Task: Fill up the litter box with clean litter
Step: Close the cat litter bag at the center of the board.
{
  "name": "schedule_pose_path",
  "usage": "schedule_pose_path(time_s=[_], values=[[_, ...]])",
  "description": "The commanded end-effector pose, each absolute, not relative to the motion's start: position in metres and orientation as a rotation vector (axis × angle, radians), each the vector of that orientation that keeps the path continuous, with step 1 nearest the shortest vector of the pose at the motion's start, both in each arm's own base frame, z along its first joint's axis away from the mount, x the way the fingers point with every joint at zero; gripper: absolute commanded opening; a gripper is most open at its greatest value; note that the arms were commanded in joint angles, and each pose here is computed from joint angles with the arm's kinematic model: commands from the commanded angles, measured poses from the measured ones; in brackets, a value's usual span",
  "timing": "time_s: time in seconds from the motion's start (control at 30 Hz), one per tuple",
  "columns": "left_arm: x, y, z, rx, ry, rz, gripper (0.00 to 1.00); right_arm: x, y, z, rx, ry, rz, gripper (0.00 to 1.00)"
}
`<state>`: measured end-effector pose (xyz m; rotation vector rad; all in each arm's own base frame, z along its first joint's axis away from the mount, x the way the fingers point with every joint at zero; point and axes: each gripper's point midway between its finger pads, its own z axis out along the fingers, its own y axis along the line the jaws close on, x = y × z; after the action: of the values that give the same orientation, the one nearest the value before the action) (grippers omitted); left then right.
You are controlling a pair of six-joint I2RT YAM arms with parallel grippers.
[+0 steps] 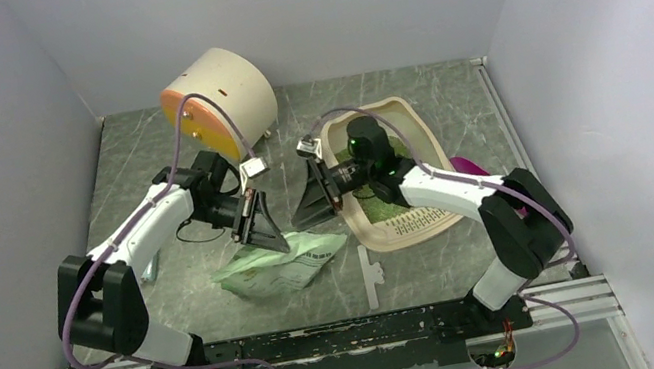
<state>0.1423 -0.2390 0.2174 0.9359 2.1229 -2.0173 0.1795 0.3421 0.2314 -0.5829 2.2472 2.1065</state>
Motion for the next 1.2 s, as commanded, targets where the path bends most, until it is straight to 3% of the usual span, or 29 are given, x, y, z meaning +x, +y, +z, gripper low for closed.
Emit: schedule_pose_path(time_s=[0.0,0.1,0.23,0.47,0.5,0.63,0.7,0.8,0.97,1.17], values=[[0.146,-0.238,0.216,0.942,2.128,-1.971,0.05,0.168,0.359,0.230,-0.699,2.241,2.137,0.55],[0.151,-0.236,0.214,0.930,2.150,-1.941,0.05,0.155,0.360,0.224,-0.757,2.280,2.151,0.37],[0.160,-0.232,0.215,0.895,2.164,-1.892,0.05,0.152,0.351,0.214,-0.715,2.334,2.165,0.01],[0.163,-0.229,0.210,0.890,2.189,-1.850,0.05,0.148,0.343,0.232,-0.677,2.285,2.275,0.00],[0.164,-0.229,0.210,0.897,2.197,-1.825,0.12,0.148,0.342,0.234,-0.671,2.286,2.277,0.00],[0.186,-0.221,0.209,0.955,2.268,-1.520,0.66,0.156,0.346,0.223,-0.574,2.360,2.234,0.00],[0.202,-0.215,0.221,0.972,2.230,-1.318,0.81,0.160,0.347,0.211,-0.514,2.410,2.212,0.00],[0.219,-0.211,0.243,0.998,2.106,-1.050,0.95,0.167,0.350,0.206,-0.464,2.413,2.224,0.00],[0.210,-0.220,0.265,1.074,1.856,-0.828,0.97,0.178,0.357,0.203,-0.450,2.425,2.199,0.00],[0.188,-0.218,0.240,1.190,1.792,-0.688,0.97,0.184,0.360,0.200,-0.418,2.439,2.193,0.00]])
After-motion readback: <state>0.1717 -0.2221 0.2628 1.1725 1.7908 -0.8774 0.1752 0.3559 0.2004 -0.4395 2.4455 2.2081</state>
